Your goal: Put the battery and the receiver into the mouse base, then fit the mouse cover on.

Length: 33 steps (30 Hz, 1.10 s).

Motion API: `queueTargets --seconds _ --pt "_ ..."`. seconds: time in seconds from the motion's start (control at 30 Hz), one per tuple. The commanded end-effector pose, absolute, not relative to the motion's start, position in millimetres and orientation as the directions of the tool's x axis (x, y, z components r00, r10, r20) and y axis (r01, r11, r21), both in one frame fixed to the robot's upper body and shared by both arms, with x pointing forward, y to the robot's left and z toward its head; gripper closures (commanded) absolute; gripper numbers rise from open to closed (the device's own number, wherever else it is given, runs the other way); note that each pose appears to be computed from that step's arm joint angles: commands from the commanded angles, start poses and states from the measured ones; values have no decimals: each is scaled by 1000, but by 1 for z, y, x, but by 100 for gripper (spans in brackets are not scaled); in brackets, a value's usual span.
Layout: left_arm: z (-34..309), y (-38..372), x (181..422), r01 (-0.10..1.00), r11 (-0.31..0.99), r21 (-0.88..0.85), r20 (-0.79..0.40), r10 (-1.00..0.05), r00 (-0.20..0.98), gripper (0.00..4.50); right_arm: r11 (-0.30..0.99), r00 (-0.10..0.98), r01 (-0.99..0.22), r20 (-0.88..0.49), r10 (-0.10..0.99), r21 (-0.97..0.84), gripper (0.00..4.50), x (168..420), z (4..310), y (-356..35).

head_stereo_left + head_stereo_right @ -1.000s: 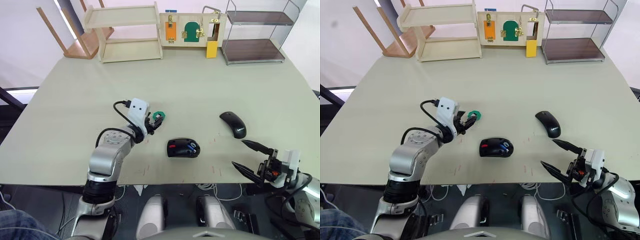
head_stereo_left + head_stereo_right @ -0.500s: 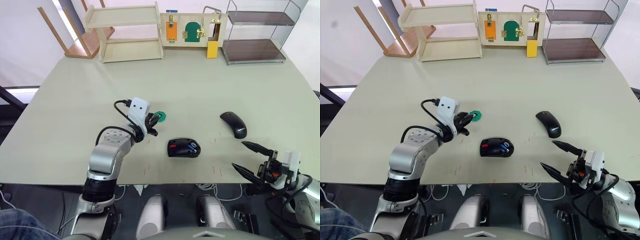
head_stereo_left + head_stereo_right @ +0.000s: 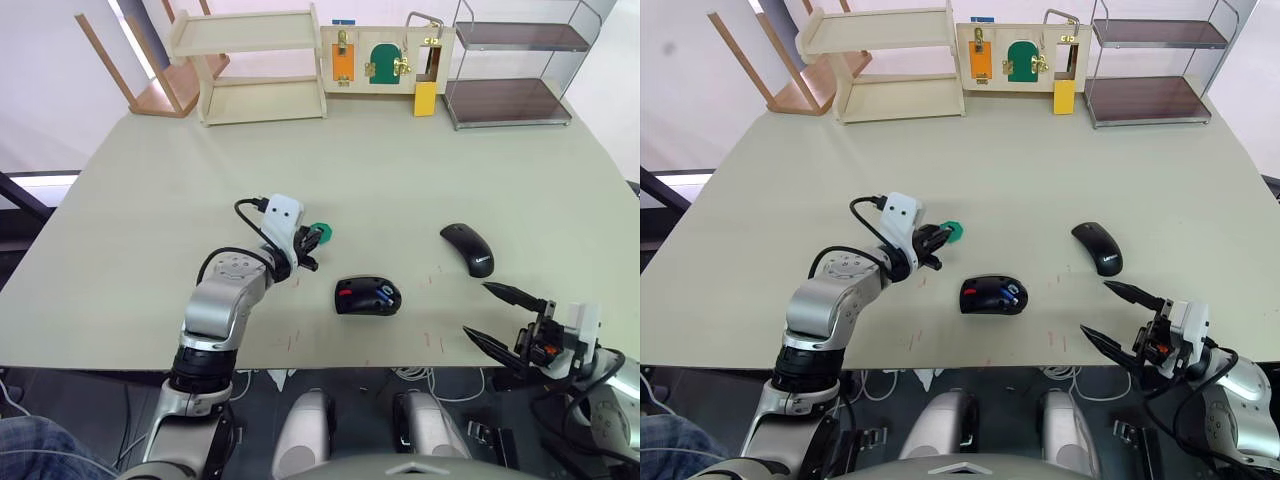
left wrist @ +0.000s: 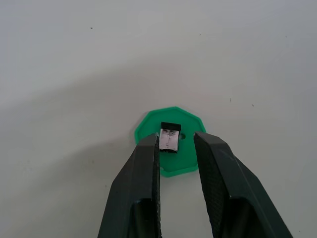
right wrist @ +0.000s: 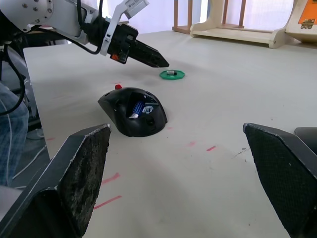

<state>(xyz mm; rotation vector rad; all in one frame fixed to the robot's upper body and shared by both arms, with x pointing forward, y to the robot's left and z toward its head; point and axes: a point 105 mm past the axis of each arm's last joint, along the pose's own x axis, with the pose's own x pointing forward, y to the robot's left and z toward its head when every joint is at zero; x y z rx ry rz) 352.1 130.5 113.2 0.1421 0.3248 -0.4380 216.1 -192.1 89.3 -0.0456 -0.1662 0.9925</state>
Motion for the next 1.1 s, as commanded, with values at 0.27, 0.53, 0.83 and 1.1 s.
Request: queueTargets --seconds 0.27,0.53,0.83,1.1 --pt "124 133 358 435 897 84 -309 -392 867 329 548 531 -824 140 836 -147 0 214 98 -190" --pt "119 132 359 438 896 78 -325 -393 860 329 551 534 -821 141 834 -149 0 214 99 -190" --pt "115 130 359 443 894 75 -338 -395 854 329 550 532 -822 144 835 -149 0 214 98 -189" --pt "112 130 360 446 892 71 -347 -397 850 329 553 536 -820 141 833 -150 0 213 98 -190"
